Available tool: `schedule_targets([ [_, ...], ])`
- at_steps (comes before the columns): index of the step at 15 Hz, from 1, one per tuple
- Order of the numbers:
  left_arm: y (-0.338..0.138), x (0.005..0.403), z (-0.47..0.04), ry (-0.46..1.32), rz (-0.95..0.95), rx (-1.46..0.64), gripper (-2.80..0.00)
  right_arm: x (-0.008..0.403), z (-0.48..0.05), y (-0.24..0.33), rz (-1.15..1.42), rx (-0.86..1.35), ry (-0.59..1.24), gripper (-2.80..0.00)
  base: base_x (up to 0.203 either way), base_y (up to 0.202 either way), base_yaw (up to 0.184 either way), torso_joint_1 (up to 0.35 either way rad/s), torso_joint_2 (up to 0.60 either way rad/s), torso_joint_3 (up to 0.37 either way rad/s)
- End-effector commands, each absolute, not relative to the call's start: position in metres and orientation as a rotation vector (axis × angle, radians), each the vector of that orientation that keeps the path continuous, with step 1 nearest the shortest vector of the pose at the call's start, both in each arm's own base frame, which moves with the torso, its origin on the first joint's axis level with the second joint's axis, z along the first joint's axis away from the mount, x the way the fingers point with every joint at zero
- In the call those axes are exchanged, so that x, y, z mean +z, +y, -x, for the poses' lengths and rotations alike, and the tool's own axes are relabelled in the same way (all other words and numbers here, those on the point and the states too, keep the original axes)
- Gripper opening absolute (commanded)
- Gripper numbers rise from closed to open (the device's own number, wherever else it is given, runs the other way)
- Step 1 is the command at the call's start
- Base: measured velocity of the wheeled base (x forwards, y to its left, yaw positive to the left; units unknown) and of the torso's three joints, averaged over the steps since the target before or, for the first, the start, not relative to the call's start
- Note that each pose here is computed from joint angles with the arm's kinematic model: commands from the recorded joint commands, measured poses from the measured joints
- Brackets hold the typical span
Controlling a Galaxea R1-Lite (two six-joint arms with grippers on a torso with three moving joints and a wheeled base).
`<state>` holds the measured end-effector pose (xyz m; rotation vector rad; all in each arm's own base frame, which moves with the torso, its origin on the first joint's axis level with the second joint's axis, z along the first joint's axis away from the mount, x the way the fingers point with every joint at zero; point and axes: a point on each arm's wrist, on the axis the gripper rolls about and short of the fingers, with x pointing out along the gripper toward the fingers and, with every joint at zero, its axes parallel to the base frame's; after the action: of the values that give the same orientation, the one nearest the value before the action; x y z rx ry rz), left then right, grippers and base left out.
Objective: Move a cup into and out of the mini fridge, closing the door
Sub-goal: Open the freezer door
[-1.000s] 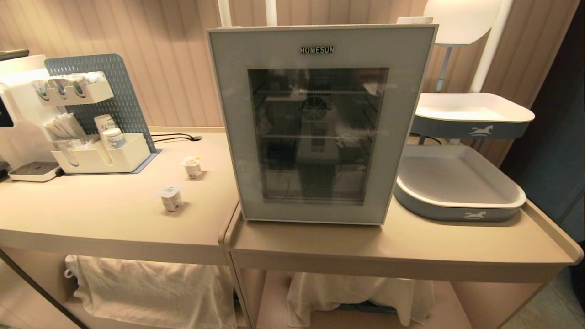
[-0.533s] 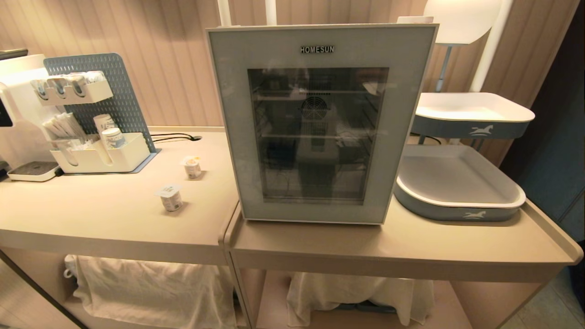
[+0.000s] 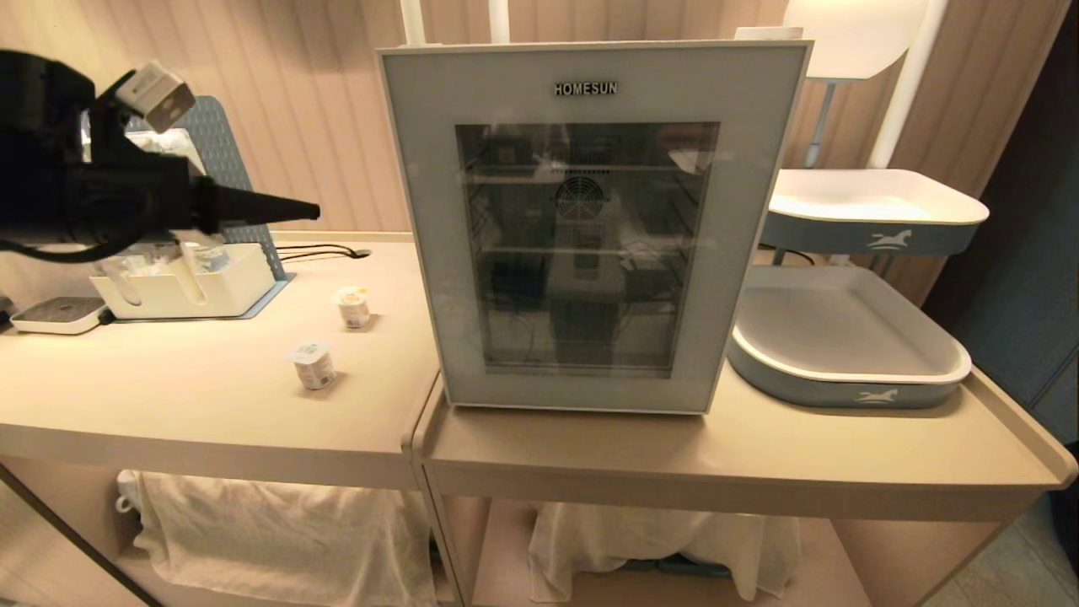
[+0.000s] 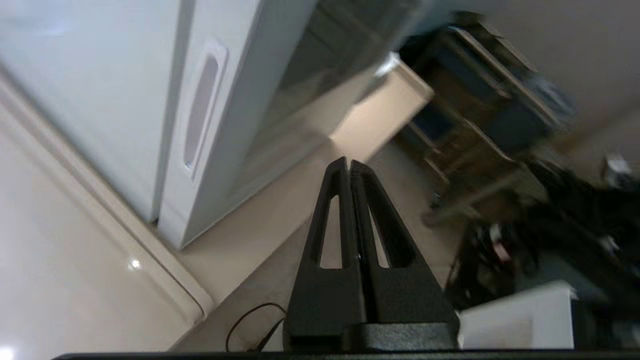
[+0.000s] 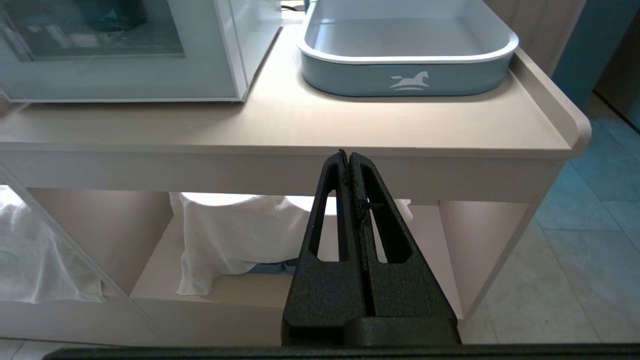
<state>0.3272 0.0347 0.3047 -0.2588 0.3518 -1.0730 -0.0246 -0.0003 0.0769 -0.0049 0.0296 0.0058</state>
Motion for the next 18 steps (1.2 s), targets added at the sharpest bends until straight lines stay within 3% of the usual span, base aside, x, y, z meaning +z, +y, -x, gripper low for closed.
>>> schedule_targets([
  [1,0.051,0.269,-0.340,0.337,0.296,-1.176,0.00,0.077,0.025,0.000,0.005,0.006,0.029,-2.80,0.000,0.000,0.000,0.000,0.00,0.000],
  [9,0.004,0.217,-0.393,0.358,0.241,-1.335,0.00,0.077,0.025,0.000,0.005,0.006,0.029,-2.80,0.000,0.000,0.000,0.000,0.00,0.000],
  [11,-0.007,0.199,-0.410,0.302,0.155,-1.371,0.00,0.077,0.025,0.000,0.003,0.007,0.029,-2.80,0.000,0.000,0.000,0.000,0.00,0.000],
  [18,-0.005,0.206,-0.412,0.269,0.071,-1.315,0.00,0.077,0.025,0.000,0.003,0.008,0.026,-2.80,0.000,0.000,0.000,0.000,0.00,0.000],
])
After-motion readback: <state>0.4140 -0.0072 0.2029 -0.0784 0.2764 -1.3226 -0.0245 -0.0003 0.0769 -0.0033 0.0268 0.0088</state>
